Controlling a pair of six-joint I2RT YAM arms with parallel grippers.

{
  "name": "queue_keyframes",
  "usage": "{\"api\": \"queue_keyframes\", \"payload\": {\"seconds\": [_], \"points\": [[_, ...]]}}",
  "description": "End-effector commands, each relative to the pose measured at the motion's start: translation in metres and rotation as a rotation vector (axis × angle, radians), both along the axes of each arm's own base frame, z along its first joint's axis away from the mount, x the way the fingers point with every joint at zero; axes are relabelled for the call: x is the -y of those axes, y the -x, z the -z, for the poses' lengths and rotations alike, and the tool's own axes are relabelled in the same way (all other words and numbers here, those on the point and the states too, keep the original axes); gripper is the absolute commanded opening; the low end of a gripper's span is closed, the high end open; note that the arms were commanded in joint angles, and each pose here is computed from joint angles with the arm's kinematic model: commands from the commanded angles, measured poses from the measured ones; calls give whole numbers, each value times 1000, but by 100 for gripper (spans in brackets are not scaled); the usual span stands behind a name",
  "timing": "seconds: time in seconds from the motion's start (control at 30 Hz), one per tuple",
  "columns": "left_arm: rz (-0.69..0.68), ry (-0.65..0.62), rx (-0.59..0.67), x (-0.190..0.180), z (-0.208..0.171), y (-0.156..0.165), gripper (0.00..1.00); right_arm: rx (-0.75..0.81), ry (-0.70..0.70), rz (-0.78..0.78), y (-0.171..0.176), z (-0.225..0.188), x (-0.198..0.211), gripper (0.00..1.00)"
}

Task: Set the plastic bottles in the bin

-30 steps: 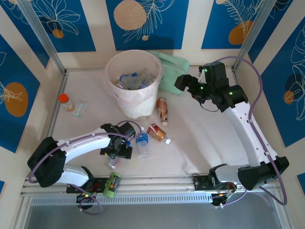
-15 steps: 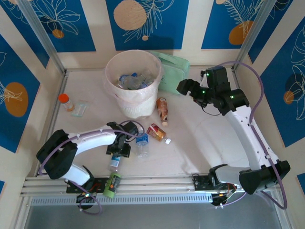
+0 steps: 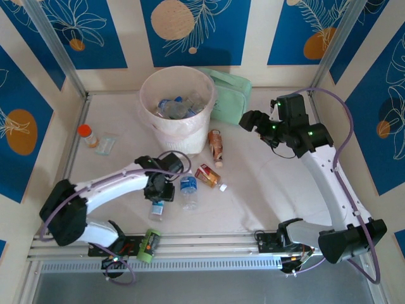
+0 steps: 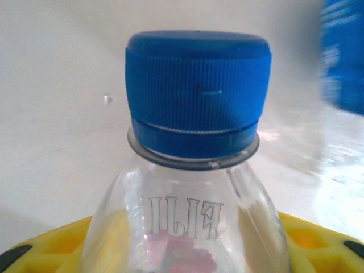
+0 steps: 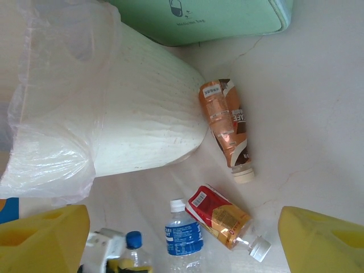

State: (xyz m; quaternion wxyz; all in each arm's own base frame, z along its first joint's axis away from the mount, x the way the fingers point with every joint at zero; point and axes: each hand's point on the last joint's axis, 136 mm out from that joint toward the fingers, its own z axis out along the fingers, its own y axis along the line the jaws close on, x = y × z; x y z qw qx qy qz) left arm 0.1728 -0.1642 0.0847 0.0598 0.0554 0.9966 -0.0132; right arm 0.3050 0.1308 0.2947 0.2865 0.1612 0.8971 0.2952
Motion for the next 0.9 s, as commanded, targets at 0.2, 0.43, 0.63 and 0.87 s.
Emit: {"api": "queue_keyframes", "payload": {"seconds": [0.2, 0.43, 0.63, 0.87], "points": [[-74, 56, 343, -38, -182, -32, 52, -22, -21, -25, 7, 9, -4, 86], [-83, 163, 638, -25, -299, -105, 53, -34, -12, -48, 12, 15, -12, 85], [-96, 301, 757, 10, -344, -182, 53, -108, 16, -86, 26, 44, -26, 85], [-167, 376, 792, 17, -344, -260, 53, -157, 26, -109, 40, 63, -35, 85]]}}
